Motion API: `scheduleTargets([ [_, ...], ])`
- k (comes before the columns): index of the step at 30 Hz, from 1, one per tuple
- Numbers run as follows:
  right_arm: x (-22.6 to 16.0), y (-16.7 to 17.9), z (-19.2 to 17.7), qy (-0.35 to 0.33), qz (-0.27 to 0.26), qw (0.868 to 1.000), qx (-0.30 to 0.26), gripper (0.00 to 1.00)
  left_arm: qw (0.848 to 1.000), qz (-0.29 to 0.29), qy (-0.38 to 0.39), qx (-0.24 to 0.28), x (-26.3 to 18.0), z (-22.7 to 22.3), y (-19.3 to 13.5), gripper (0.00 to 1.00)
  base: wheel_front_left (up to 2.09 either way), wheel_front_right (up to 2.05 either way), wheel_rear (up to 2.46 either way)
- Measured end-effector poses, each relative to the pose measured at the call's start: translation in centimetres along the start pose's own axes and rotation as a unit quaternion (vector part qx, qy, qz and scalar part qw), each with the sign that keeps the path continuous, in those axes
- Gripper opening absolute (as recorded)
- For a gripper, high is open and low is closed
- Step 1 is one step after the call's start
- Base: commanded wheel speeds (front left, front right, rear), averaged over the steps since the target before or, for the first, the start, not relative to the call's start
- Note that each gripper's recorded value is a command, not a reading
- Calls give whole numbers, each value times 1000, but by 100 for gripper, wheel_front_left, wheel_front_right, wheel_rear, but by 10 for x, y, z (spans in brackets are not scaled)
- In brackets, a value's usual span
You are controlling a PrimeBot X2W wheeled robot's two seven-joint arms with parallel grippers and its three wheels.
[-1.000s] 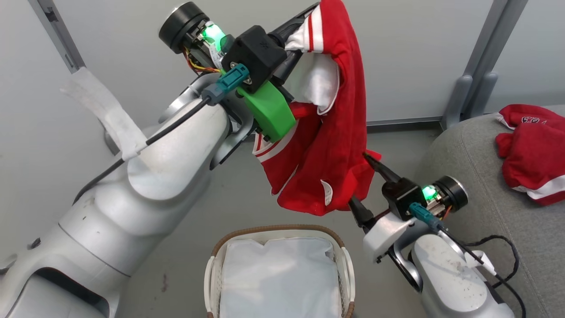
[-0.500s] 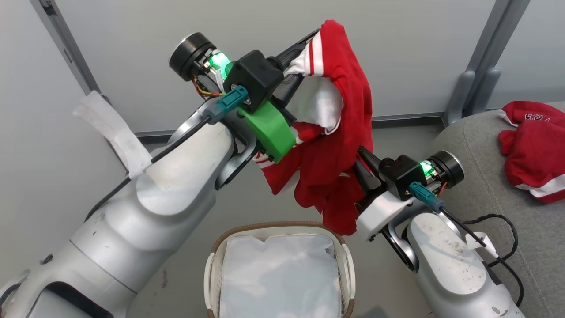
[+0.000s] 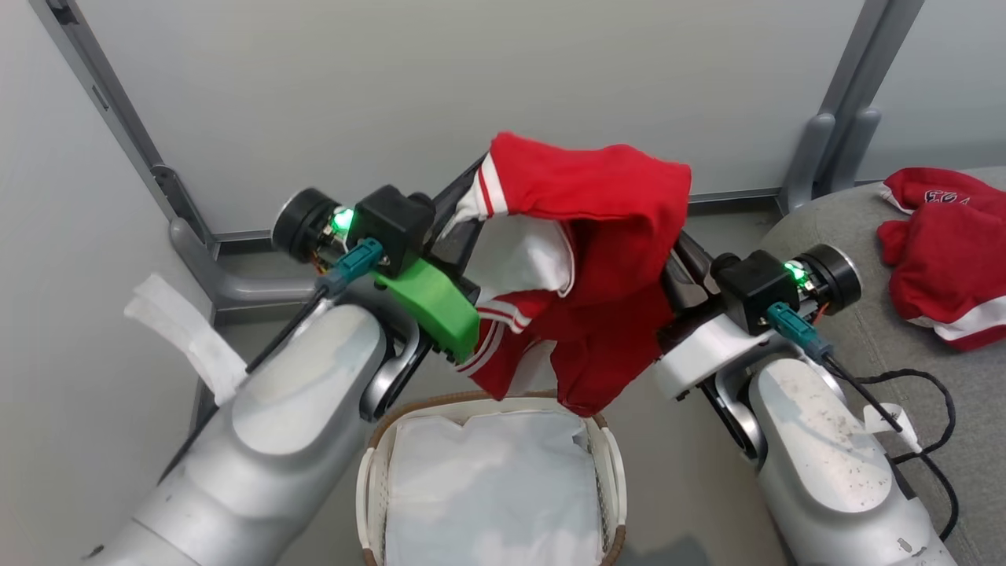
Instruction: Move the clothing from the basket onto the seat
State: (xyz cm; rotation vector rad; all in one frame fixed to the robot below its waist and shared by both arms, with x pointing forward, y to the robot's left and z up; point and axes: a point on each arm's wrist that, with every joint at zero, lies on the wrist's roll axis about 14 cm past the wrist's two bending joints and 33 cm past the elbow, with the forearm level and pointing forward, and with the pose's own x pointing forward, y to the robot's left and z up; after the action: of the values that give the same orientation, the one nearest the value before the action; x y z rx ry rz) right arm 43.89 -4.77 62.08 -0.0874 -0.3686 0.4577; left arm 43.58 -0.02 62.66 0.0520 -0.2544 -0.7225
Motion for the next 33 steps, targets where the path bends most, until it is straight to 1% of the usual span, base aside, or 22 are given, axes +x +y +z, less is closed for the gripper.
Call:
scheduleTargets([
  [5, 0, -17, 7, -12, -24, 1000, -4, 0, 998, 29, 17, -61, -16, -27, -3, 100, 0, 0, 0],
  [8, -2, -25, 11, -18, -36, 999, -8, 0, 994, 43, 22, -97, -26, -41, -10, 100, 0, 0, 0],
  [11, -6, -31, 9, -17, -48, 999, -8, 0, 990, 53, 34, -125, -37, -57, -19, 100, 0, 0, 0],
  [16, -12, -42, 6, -12, -65, 998, -13, 0, 984, 65, 56, -154, -53, -80, -33, 100, 0, 0, 0],
  [24, -21, -53, -2, -1, -83, 996, -16, 0, 980, 68, 82, -171, -66, -103, -47, 100, 0, 0, 0],
  [28, -23, -59, -4, 2, -92, 996, -20, 0, 979, 71, 84, -175, -66, -107, -48, 100, 0, 0, 0],
  [33, -28, -73, 0, 1, -108, 994, -33, 0, 979, 59, 80, -176, -59, -107, -55, 100, 0, 0, 0],
])
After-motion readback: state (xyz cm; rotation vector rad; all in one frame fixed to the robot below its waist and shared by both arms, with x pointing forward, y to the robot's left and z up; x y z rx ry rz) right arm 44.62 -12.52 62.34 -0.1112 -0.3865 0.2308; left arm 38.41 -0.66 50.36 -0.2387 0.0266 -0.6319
